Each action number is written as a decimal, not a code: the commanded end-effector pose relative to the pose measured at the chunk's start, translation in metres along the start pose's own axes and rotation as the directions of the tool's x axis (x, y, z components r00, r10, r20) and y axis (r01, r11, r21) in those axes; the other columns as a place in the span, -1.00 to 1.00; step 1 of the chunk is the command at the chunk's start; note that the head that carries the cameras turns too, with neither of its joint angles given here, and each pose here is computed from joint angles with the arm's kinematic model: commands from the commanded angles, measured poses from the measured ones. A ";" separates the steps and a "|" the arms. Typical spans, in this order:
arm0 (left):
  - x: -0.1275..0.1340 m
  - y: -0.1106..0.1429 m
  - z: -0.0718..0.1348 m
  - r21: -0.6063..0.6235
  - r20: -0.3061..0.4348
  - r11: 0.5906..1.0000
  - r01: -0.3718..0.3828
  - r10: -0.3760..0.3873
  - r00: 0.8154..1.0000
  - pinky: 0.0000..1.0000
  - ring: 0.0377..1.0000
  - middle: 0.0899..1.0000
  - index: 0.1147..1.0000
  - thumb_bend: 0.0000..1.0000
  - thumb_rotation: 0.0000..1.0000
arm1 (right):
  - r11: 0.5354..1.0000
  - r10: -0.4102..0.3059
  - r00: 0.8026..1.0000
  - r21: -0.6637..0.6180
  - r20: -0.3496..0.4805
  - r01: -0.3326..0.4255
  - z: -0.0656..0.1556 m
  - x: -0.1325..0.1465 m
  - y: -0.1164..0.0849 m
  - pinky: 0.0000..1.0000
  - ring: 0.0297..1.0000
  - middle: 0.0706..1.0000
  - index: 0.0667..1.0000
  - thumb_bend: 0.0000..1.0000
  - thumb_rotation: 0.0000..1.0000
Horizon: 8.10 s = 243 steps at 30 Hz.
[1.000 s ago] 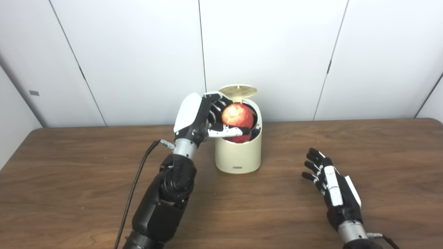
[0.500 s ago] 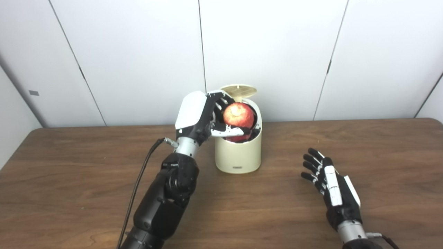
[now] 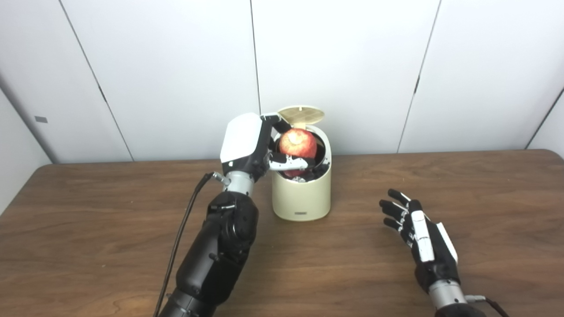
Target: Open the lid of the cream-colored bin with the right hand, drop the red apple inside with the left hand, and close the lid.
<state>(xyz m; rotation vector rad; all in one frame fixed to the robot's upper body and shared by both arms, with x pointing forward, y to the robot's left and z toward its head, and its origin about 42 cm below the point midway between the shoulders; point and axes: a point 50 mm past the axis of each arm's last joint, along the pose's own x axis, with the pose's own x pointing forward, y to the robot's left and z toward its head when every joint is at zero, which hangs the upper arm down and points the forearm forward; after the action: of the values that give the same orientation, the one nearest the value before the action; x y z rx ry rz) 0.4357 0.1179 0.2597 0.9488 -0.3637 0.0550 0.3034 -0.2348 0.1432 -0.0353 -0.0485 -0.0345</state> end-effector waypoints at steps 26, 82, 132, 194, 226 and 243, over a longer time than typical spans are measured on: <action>0.006 0.021 0.009 0.017 0.004 1.000 -0.015 0.015 1.000 -0.13 -0.03 0.19 0.18 0.84 -1.00 | 1.000 0.005 0.996 0.001 0.090 -0.005 0.021 0.012 0.004 0.61 0.58 0.42 0.49 0.03 1.00; -0.175 0.020 -0.105 -0.716 -0.217 0.693 -0.084 -0.107 0.970 0.99 0.98 1.00 0.99 0.17 0.83 | 0.935 0.124 0.932 -0.354 0.339 0.005 0.117 0.103 0.021 0.76 0.92 0.99 0.71 0.15 0.95; -0.190 -0.013 -0.104 -0.787 -0.243 0.611 -0.085 -0.182 0.953 1.00 1.00 1.00 0.97 0.19 0.70 | 0.508 0.410 0.860 -0.859 0.303 0.061 0.181 0.142 0.052 0.79 1.00 0.93 0.46 0.05 0.95; -0.189 -0.009 -0.097 -0.802 -0.221 0.592 -0.083 -0.164 0.961 0.90 0.93 0.96 0.98 0.20 0.73 | -0.113 0.628 0.778 -0.988 0.014 0.109 0.129 0.099 0.064 1.00 1.00 1.00 0.45 0.05 0.73; -0.187 0.001 -0.104 -0.801 -0.240 0.585 -0.126 -0.122 0.963 0.90 0.92 0.96 0.97 0.32 0.63 | 0.286 0.413 0.864 -0.942 0.287 0.176 0.152 0.074 0.013 0.98 1.00 0.95 0.79 0.06 0.78; -0.224 0.037 -0.139 -0.757 -0.259 0.630 -0.174 -0.045 0.965 0.89 0.89 0.92 0.93 0.22 0.57 | 0.763 0.078 0.992 -0.646 0.103 0.007 0.032 0.019 -0.060 0.79 0.88 0.90 0.83 -0.03 0.95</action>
<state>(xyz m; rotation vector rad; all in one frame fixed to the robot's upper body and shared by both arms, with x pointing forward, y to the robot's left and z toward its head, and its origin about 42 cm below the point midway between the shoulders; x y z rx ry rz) 0.2578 0.2700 0.1278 0.0238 -0.0515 0.0804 0.3174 -0.2911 0.1708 -0.8096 -0.1095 0.0361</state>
